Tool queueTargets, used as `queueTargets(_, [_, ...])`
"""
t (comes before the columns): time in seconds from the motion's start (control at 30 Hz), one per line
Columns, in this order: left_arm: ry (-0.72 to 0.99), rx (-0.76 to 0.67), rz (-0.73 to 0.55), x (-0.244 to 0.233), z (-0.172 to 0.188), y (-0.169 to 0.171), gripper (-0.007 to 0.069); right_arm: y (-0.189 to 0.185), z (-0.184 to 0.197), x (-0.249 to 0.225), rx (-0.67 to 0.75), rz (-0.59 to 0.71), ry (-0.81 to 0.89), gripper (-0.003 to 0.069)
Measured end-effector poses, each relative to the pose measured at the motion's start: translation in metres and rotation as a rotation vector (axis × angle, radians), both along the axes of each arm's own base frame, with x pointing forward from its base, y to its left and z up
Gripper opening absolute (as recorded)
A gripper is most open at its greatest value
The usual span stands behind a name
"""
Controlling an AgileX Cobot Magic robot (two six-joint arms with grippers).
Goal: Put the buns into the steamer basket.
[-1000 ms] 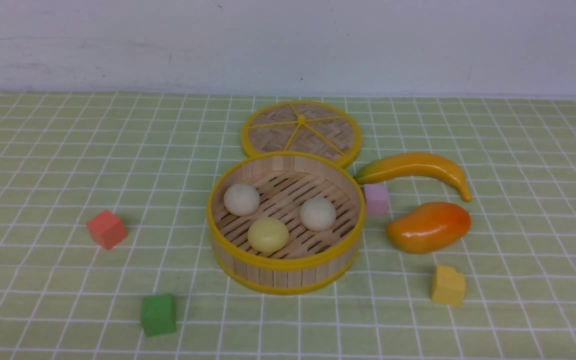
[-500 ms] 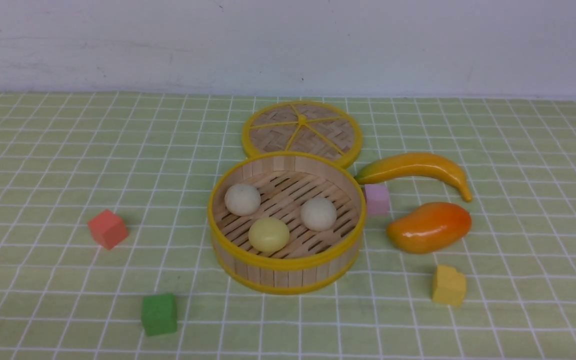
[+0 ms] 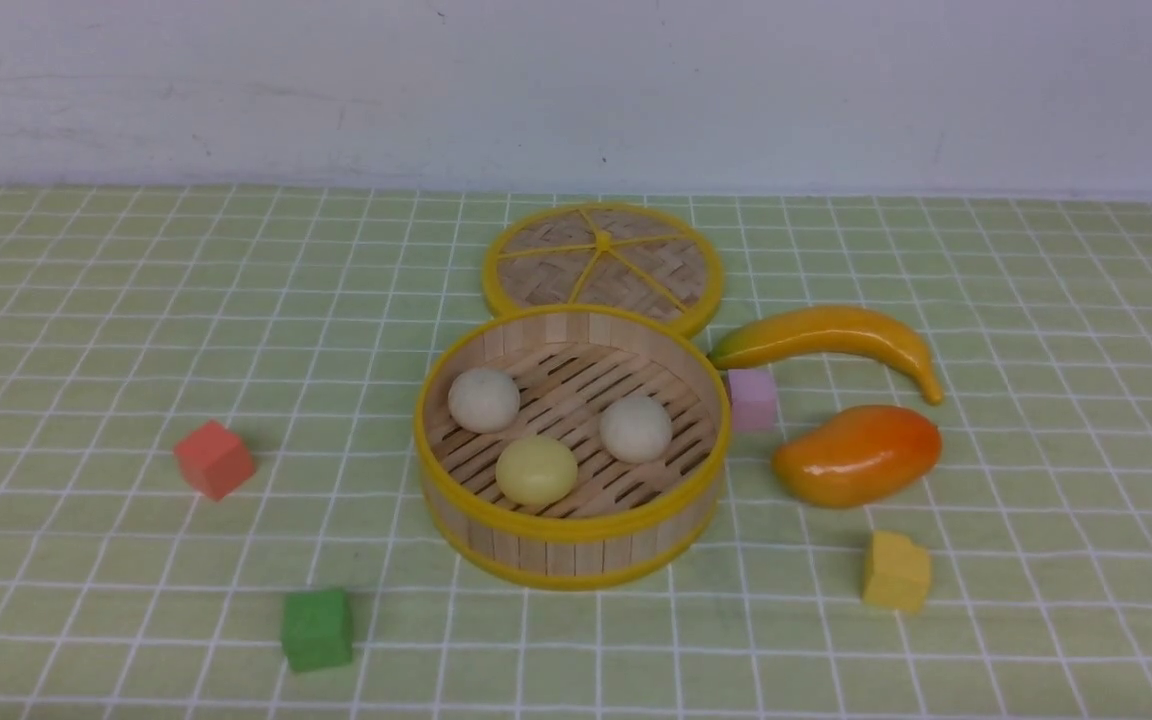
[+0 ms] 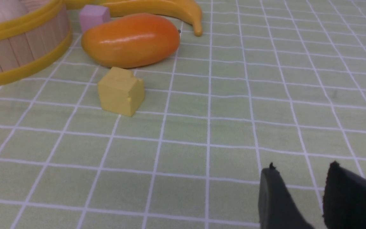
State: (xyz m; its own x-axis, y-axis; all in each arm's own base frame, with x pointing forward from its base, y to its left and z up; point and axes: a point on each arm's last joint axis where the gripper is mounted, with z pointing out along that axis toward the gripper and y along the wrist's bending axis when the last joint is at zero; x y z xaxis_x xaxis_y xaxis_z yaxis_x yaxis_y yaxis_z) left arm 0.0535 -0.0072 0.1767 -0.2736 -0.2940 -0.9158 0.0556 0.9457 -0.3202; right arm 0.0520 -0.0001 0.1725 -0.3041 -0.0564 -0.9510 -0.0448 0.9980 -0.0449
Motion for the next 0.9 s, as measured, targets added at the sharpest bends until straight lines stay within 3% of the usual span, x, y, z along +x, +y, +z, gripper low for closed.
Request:
queueTargets(0.13, [0.067,0.004,0.002,-0.0015,-0.0071,0.0003,-0.0003,0.0000,0.0000,0.0000,0.000,0.000,0.000,0.0239])
queueTargets(0.9, [0.072,0.003,0.003,-0.0016,-0.0076,0.0003,0.0015,0.0000,0.0000,0.0000,-0.001,0.000,0.000,0.0239])
